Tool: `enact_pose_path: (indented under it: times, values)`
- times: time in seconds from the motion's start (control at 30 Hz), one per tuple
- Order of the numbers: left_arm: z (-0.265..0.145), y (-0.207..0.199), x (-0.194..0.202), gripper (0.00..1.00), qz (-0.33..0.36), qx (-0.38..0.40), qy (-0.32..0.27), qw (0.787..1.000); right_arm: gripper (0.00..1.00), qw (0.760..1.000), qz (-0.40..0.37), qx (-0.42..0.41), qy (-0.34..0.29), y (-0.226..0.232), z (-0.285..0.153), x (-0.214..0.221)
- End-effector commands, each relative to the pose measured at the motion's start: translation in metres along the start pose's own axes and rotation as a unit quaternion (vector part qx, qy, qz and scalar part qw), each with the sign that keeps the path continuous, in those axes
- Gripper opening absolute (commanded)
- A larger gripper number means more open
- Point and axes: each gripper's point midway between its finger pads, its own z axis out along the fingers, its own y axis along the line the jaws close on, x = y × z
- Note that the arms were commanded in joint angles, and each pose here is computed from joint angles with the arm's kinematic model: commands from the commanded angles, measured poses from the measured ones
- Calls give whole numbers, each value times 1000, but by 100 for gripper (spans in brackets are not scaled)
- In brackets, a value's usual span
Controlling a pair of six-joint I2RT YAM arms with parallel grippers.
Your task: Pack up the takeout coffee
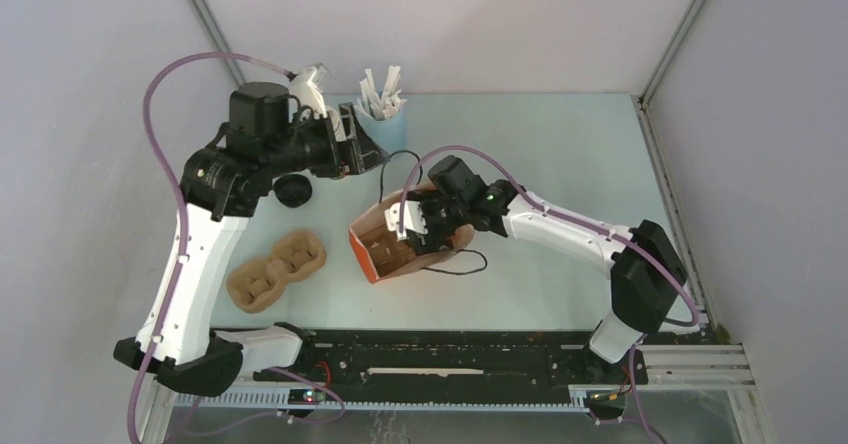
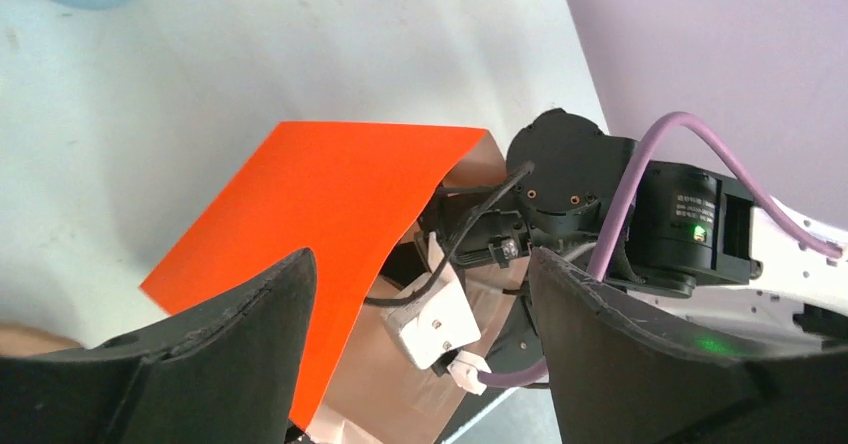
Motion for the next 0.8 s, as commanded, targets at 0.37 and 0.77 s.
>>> enact_pose_path:
  times: [0.37, 0.77]
  values:
    - [-60, 37, -5, 84, 2, -100, -55, 993, 67, 987, 92, -88, 101, 12, 16, 50]
    - [-64, 39, -2, 87, 9, -107, -53, 993, 68, 971, 149, -94, 160, 16, 23, 84]
